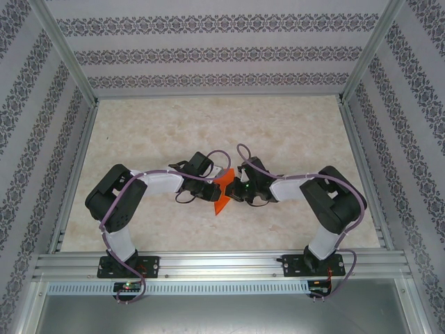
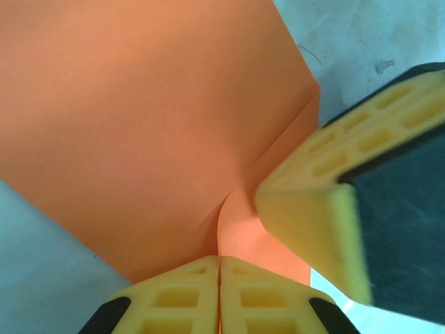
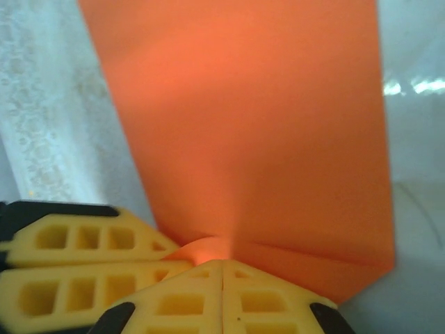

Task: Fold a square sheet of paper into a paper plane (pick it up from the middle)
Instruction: Third fold the triangle at the center of the table.

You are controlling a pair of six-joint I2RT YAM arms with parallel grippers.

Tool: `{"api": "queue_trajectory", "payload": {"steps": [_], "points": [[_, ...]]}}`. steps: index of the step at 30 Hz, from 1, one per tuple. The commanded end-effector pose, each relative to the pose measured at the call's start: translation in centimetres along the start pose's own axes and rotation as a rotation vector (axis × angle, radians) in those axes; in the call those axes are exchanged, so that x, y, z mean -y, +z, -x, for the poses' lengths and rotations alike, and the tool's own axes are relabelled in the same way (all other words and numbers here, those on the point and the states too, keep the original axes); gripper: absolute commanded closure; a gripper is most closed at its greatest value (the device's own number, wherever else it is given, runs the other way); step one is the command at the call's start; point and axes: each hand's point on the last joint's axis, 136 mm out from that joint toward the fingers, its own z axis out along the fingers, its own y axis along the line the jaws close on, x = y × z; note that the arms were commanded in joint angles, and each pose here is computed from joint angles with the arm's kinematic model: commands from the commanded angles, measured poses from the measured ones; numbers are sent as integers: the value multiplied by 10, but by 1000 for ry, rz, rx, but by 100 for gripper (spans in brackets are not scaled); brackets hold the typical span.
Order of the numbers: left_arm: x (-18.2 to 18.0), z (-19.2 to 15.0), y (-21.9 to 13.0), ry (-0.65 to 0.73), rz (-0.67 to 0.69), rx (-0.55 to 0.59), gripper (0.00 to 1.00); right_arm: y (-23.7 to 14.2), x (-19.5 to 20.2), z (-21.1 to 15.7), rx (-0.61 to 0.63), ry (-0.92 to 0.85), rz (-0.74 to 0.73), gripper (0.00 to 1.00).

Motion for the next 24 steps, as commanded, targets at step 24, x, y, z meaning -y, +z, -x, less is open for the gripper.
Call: {"api": "queue_trajectory", "payload": {"steps": [24], "points": [[66, 8, -68, -201, -180, 104, 72, 13, 27, -7, -10, 26, -146, 96]]}}
